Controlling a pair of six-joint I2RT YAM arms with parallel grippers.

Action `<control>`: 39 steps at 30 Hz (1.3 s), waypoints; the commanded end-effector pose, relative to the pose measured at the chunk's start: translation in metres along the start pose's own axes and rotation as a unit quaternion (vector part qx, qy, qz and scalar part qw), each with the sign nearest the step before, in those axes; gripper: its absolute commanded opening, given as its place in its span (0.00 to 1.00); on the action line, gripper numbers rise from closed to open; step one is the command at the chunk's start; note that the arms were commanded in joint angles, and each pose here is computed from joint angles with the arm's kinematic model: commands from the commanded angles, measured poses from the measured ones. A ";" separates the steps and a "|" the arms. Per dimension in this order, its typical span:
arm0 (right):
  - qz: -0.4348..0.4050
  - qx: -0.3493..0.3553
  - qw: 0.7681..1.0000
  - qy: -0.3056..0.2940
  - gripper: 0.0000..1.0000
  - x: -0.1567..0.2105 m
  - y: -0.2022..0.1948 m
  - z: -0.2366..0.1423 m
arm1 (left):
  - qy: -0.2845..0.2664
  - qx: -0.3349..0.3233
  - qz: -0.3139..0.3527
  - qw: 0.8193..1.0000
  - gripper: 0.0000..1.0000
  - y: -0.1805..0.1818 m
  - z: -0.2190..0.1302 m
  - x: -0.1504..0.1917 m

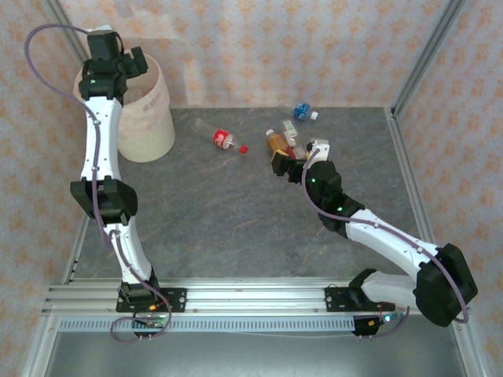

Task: Put the plastic bottles in the bin

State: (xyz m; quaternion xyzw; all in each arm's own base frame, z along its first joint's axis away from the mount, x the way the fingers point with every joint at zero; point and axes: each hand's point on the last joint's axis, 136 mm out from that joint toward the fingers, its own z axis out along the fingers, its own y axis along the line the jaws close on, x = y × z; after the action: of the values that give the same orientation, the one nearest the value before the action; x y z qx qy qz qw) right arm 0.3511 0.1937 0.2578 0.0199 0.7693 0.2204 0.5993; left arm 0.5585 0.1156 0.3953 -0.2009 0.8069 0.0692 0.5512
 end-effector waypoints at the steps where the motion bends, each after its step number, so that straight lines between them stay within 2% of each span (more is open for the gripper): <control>1: 0.009 0.017 1.000 -0.006 0.99 -0.004 -0.009 -0.006 | 0.029 0.033 -0.040 0.998 1.00 -0.042 -0.031 0.017; 7: 0.017 0.034 0.999 -0.007 0.99 -0.001 -0.018 -0.011 | 0.011 0.070 -0.099 0.993 1.00 -0.092 -0.068 0.037; 12: 0.012 0.044 0.999 -0.007 0.99 -0.001 -0.023 -0.017 | 0.033 0.072 -0.111 0.991 1.00 -0.138 -0.086 0.079; 16: 0.010 0.051 0.999 -0.007 0.99 -0.001 -0.027 -0.021 | 0.060 0.042 -0.126 0.989 1.00 -0.164 -0.089 0.117; 21: 0.005 0.046 0.999 0.011 0.99 0.002 -0.026 -0.024 | 0.123 0.023 -0.175 0.977 1.00 -0.184 -0.061 0.174; 24: 0.001 0.047 0.999 0.022 0.99 0.003 -0.026 -0.026 | 0.140 -0.007 -0.204 0.969 1.00 -0.182 -0.046 0.200; 28: -0.001 0.046 0.999 0.021 0.99 0.003 -0.027 -0.030 | 0.154 -0.040 -0.221 0.962 1.00 -0.180 -0.026 0.231; 32: -0.007 0.045 0.999 0.025 0.99 0.003 -0.027 -0.030 | 0.197 -0.069 -0.230 0.951 1.00 -0.185 -0.007 0.272; 39: -0.014 0.042 0.998 0.033 0.99 0.005 -0.024 -0.027 | 0.188 -0.139 -0.254 0.938 1.00 -0.168 0.030 0.302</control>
State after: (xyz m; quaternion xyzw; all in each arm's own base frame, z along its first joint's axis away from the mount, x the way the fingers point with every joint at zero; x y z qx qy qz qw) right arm 0.3294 0.1640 0.2430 0.0351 0.7978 0.1816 0.5738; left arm 0.5547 -0.1265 0.1185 -0.4332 0.8331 -0.0252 0.3430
